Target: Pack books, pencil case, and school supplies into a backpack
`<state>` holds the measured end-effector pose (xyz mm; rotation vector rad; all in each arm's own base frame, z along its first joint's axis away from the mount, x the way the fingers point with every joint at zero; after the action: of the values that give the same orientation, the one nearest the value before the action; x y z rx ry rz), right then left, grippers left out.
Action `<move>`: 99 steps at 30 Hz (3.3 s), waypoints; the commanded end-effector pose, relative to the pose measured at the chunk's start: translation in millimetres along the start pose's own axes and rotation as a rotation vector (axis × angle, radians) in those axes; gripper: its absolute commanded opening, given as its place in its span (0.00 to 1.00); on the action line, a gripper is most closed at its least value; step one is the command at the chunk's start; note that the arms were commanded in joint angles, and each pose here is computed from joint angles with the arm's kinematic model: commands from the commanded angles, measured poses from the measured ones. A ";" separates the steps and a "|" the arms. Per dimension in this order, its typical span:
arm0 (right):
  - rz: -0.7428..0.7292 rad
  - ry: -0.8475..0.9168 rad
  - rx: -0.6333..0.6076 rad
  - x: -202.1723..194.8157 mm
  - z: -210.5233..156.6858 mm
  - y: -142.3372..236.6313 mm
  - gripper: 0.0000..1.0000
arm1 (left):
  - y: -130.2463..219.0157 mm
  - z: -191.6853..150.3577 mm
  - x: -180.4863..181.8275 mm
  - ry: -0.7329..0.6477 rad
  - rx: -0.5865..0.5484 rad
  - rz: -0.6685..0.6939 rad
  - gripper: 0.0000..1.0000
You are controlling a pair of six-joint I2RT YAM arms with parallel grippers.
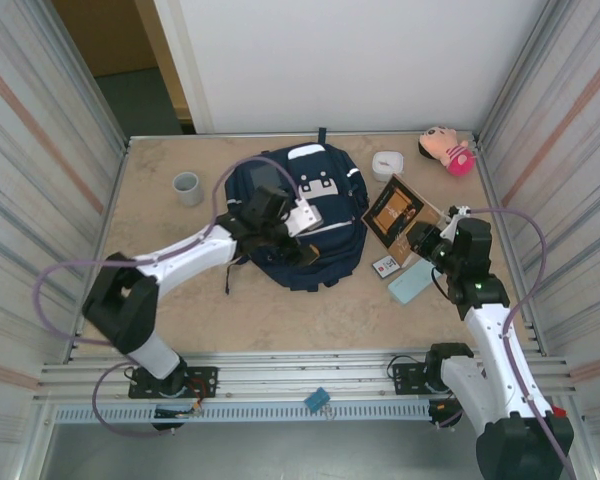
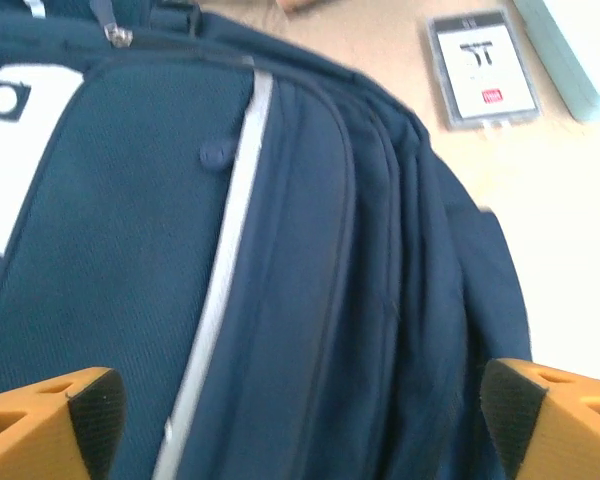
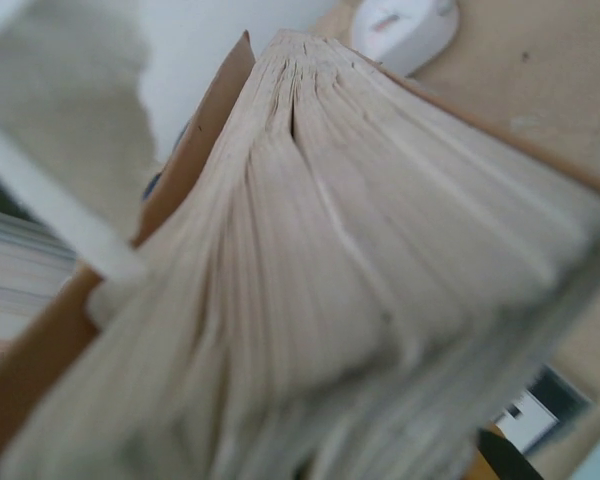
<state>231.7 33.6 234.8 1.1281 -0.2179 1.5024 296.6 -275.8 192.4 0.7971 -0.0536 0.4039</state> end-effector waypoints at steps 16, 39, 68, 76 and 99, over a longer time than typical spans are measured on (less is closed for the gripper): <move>0.070 0.053 -0.075 10.1 4.5 11.1 0.00 | -91.5 -9.0 14.3 -0.098 0.250 0.050 0.93; 0.153 -0.004 0.095 33.1 6.0 18.9 0.00 | 42.5 42.9 -4.2 0.233 -0.038 0.158 0.00; 0.445 -0.592 0.147 61.6 -88.3 2.7 0.00 | 101.9 109.4 72.3 0.396 -0.280 0.142 0.00; 0.491 -0.554 0.028 82.5 -96.7 -15.8 0.00 | 100.2 108.3 79.3 0.395 -0.276 0.128 0.00; 0.324 -0.686 -0.032 121.0 -149.3 -165.8 0.02 | 113.2 112.1 87.8 0.421 -0.354 0.086 0.00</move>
<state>295.9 259.0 150.2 1.5917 -0.7228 1.3223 343.1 -253.7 315.6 0.5181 0.3278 0.6231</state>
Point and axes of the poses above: each hand's point on the last joint's axis, 136 mm out from that joint toward the fingers, its own y axis back along the fingers, its own x axis along the line the jaws close on, z = x × y, the point moved 7 cm from there along y, back along the fingers, and after that the axes turned 7 degrees about -y, right-handed, at the moved point
